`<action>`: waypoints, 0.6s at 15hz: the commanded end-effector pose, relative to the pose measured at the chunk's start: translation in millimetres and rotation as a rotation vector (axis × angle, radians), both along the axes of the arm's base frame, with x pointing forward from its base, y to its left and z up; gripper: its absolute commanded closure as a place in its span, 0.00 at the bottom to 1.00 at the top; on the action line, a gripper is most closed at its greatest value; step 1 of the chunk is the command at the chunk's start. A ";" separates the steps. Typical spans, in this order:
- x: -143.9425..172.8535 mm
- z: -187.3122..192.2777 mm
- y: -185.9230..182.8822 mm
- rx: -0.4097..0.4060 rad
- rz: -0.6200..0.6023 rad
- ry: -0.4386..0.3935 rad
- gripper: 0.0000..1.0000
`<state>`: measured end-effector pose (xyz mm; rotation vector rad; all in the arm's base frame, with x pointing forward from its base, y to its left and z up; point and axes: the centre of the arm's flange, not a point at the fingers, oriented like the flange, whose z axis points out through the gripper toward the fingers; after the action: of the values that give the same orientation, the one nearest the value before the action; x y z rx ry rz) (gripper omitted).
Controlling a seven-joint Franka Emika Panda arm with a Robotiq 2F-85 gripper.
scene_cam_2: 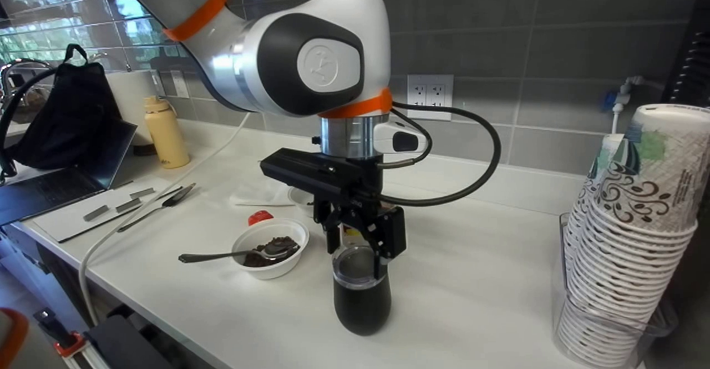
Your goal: Remove the lid from the black thermos.
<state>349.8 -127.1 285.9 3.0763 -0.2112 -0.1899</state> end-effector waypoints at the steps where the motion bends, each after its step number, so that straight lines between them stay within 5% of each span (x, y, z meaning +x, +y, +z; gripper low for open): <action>1: -42.9 -11.7 17.0 -0.026 -0.006 0.001 0.00; 3: -43.2 -10.9 16.7 -0.027 -0.009 -0.003 0.31; 9: -45.4 -8.0 16.8 -0.025 -0.005 -0.009 0.33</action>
<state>350.4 -125.7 285.6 3.0702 -0.2206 -0.1910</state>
